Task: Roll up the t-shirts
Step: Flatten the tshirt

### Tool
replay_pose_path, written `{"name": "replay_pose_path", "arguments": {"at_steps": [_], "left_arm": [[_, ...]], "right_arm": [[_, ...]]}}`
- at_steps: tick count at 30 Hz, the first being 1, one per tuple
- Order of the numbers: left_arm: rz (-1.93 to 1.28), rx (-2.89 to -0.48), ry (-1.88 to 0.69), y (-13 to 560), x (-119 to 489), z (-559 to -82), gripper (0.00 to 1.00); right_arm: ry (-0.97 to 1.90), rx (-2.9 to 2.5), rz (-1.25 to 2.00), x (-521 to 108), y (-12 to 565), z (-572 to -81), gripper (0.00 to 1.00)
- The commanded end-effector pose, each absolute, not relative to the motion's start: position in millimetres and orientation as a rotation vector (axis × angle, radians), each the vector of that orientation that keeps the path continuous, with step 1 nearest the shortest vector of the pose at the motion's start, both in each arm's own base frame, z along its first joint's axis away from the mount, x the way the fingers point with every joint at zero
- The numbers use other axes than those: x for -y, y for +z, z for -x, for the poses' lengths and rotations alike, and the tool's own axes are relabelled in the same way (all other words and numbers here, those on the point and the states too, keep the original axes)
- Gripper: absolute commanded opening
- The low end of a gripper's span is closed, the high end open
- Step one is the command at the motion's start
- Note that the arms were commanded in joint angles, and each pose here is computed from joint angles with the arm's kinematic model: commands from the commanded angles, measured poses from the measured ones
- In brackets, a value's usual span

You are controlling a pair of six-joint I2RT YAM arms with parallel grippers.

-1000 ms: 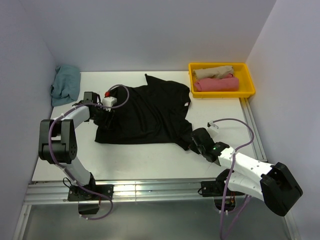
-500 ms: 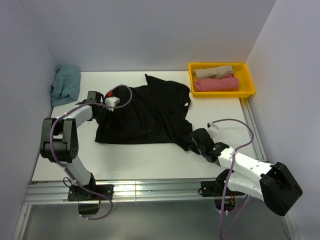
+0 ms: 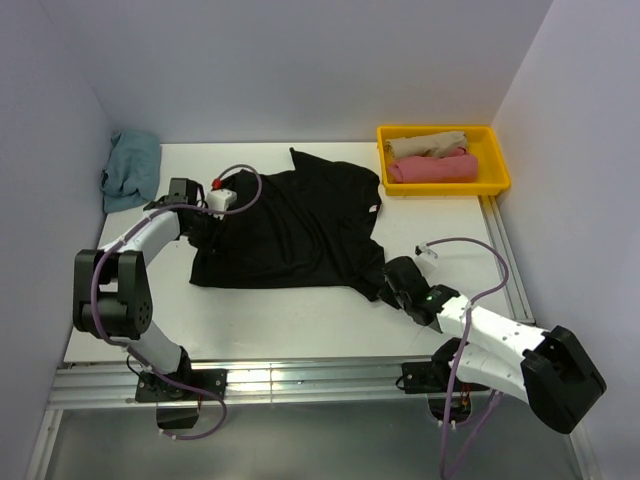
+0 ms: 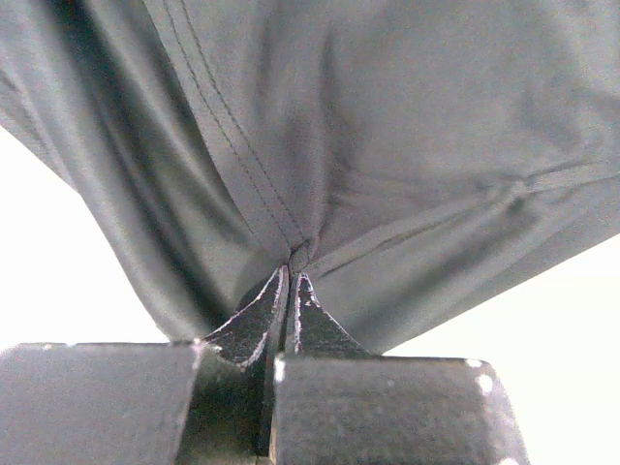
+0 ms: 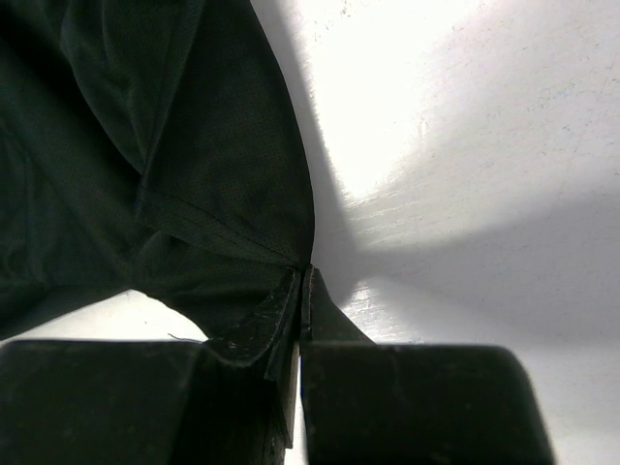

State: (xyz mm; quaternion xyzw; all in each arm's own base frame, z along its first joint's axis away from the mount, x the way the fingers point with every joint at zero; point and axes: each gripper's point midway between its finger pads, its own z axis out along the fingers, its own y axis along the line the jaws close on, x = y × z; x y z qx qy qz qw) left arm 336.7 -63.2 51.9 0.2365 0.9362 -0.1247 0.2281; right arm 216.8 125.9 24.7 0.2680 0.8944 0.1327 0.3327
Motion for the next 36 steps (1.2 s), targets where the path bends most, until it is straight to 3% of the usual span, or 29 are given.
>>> {"name": "replay_pose_path", "arguments": {"at_steps": [1,6,7,10,15,20,28,34,36], "left_arm": [[-0.650,-2.516,-0.317,87.2,64.2,-343.0,0.00],[-0.646,-2.527,-0.300,94.2,60.7,-330.8,0.00],[-0.647,-2.530,-0.292,93.8,59.5,-329.1,0.00],[-0.646,-2.553,-0.288,92.6,56.2,-319.9,0.00],[-0.650,-2.583,-0.311,90.6,53.1,-304.7,0.00],[-0.651,-2.600,-0.318,86.4,50.0,-287.7,0.00],[-0.639,-2.624,-0.323,77.2,47.0,-274.4,0.00],[-0.640,-2.626,-0.312,77.3,45.1,-275.2,0.00],[-0.642,-2.630,-0.318,75.5,44.9,-275.0,0.00]], "right_arm": [[0.336,-2.286,-0.717,-120.8,34.7,-220.8,0.05],[0.323,-2.258,-0.745,-111.4,40.7,-215.5,0.24],[0.318,-2.252,-0.752,-109.0,41.6,-214.7,0.35],[0.343,-2.250,-0.751,-108.0,44.7,-209.7,0.49],[0.370,-2.182,-0.767,-101.2,58.0,-209.8,0.58],[0.334,-2.147,-0.676,-104.9,91.3,-244.2,0.58],[0.247,-2.251,-0.598,-108.3,91.1,-322.1,0.53],[0.192,-2.316,-0.567,-105.7,78.3,-339.1,0.50],[0.297,-2.320,-0.546,-111.7,75.7,-342.6,0.50]]}}
